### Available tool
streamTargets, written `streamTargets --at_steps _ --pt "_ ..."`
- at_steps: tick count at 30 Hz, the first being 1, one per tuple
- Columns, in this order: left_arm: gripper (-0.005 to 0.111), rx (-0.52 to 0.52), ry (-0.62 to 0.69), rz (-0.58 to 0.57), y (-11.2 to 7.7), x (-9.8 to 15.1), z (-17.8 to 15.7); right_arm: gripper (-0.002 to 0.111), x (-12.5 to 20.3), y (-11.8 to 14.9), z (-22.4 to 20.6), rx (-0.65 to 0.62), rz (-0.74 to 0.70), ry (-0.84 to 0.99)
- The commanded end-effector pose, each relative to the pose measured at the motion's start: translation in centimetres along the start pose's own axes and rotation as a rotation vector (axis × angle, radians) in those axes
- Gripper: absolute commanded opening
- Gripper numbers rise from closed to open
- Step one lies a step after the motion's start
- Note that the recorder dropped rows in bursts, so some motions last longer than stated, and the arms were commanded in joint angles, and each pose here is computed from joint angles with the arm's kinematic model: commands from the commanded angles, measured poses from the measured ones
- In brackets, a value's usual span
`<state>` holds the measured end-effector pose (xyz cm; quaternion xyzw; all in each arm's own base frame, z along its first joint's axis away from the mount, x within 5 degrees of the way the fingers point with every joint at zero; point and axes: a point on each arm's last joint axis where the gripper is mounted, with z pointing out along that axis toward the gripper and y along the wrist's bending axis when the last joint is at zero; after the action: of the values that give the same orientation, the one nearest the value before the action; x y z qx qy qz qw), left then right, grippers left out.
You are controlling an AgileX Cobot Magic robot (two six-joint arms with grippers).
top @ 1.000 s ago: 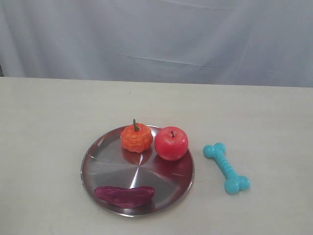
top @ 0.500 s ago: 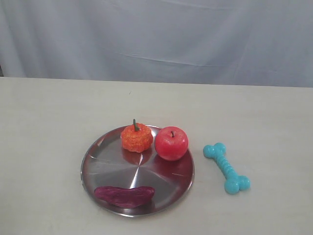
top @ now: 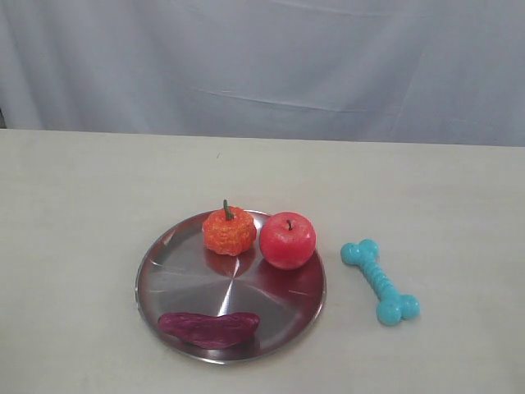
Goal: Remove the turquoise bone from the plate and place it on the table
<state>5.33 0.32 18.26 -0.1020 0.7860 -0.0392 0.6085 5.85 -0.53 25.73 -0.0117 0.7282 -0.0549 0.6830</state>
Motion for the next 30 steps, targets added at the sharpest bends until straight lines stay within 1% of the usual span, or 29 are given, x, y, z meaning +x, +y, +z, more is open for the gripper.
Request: streamTargets --at_steps 1,8,13,18,21,30 --pt "0.000 0.007 -0.003 -0.004 0.0 0.0 0.0 0.000 1.2 0.2 0.3 -0.006 0.002 0.012" --pt "0.000 0.007 -0.003 -0.004 0.0 0.0 0.0 0.000 3.9 0.4 0.6 -0.012 0.016 0.090" --pt "0.000 0.007 -0.003 -0.004 0.0 0.0 0.0 0.000 5.4 0.6 0.3 -0.012 0.016 0.084" --pt "0.000 0.007 -0.003 -0.004 0.0 0.0 0.0 0.000 6.3 0.6 0.1 -0.010 0.017 0.066" --pt "0.000 0.007 -0.003 -0.004 0.0 0.0 0.0 0.000 6.3 0.6 0.1 -0.010 0.017 0.066" --pt "0.000 0.007 -0.003 -0.004 0.0 0.0 0.0 0.000 7.0 0.6 0.0 -0.003 0.017 0.138"
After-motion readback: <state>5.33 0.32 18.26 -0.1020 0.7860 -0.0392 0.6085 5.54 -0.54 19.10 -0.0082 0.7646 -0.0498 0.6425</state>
